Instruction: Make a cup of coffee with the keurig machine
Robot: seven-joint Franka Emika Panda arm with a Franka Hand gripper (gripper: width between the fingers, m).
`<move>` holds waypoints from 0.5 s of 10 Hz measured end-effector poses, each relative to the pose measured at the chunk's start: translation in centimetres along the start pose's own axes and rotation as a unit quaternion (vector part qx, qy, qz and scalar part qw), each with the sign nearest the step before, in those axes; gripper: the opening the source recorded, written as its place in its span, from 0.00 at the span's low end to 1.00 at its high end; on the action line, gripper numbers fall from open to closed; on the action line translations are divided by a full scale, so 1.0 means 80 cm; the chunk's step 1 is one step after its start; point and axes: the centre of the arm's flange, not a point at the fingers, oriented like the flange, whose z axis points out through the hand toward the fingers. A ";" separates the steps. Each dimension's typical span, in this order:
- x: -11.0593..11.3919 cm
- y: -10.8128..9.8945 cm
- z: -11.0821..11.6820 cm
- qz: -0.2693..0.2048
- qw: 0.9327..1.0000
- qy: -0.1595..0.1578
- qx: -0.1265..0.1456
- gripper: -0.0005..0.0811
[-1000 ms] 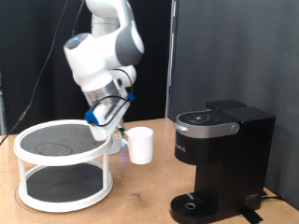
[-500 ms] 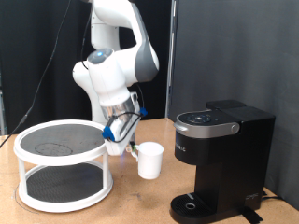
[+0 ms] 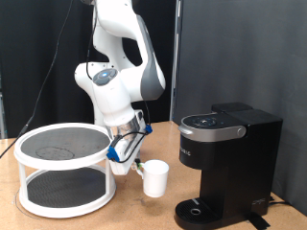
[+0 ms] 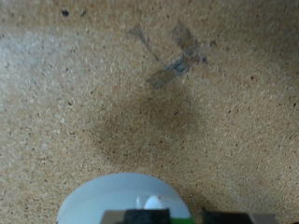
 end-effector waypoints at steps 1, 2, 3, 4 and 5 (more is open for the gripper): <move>-0.002 0.003 0.006 -0.006 1.000 -0.001 -0.006 0.01; -0.006 0.007 0.012 -0.013 1.000 -0.001 -0.010 0.01; -0.010 0.013 0.019 -0.018 1.000 -0.001 -0.010 0.01; -0.014 0.020 0.028 -0.022 1.000 -0.004 -0.009 0.01; -0.017 0.028 0.036 -0.024 1.000 -0.008 -0.009 0.01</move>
